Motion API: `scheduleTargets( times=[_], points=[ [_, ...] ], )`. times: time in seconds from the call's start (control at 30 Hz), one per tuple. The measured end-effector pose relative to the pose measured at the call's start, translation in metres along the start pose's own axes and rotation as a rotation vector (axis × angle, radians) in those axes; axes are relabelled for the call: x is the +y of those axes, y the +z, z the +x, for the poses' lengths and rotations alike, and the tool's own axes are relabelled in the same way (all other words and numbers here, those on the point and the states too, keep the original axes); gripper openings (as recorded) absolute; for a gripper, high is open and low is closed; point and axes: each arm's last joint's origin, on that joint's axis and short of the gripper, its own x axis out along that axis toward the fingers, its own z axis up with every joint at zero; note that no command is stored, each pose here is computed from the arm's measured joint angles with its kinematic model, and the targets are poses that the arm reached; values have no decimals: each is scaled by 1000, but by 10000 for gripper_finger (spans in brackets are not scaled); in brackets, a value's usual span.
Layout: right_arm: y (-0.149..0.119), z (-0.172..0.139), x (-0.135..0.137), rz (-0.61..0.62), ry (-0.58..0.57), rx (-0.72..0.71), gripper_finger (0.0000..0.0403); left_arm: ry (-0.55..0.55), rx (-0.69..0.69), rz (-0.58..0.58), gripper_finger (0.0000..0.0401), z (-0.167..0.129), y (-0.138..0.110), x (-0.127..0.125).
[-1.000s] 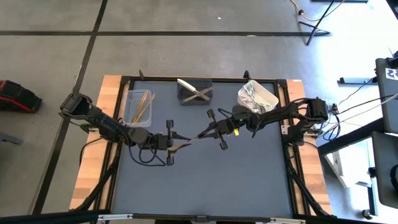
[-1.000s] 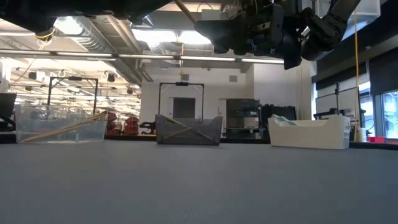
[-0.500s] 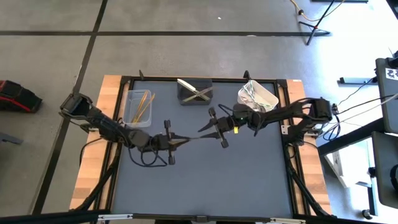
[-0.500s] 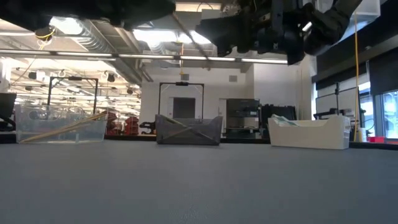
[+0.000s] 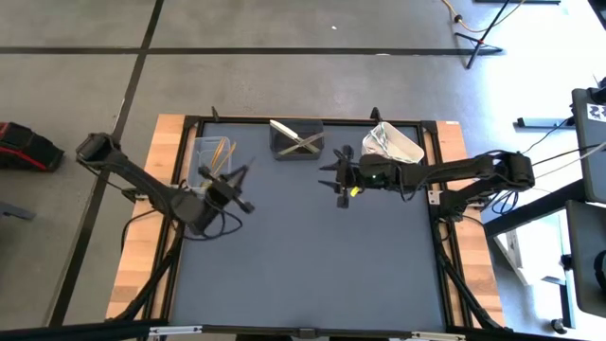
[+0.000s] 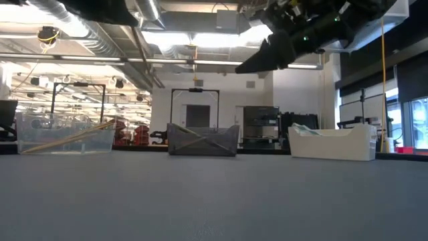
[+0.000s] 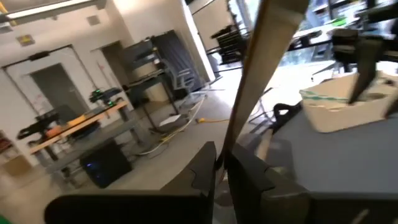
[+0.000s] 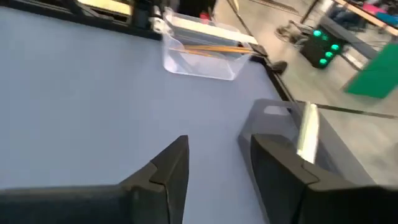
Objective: Sort silverware by color (type)
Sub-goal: Put the gold knife into the transparent bin
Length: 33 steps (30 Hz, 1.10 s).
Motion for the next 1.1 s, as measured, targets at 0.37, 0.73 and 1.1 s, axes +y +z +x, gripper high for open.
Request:
scheduleTargets(
  times=[0.37, 0.73, 1.1],
  points=[
    [-2, 2, 0, -2, -26, 18, 156, -20, -68, -135, 22, 8, 25, 68],
    [-2, 2, 0, -5, -16, 13, 156, -420, -9, -163, 21, 15, 14, 83],
    [-2, 3, 1, -6, -15, 14, 156, -256, 584, -213, 21, 29, 26, 131]
  ],
)
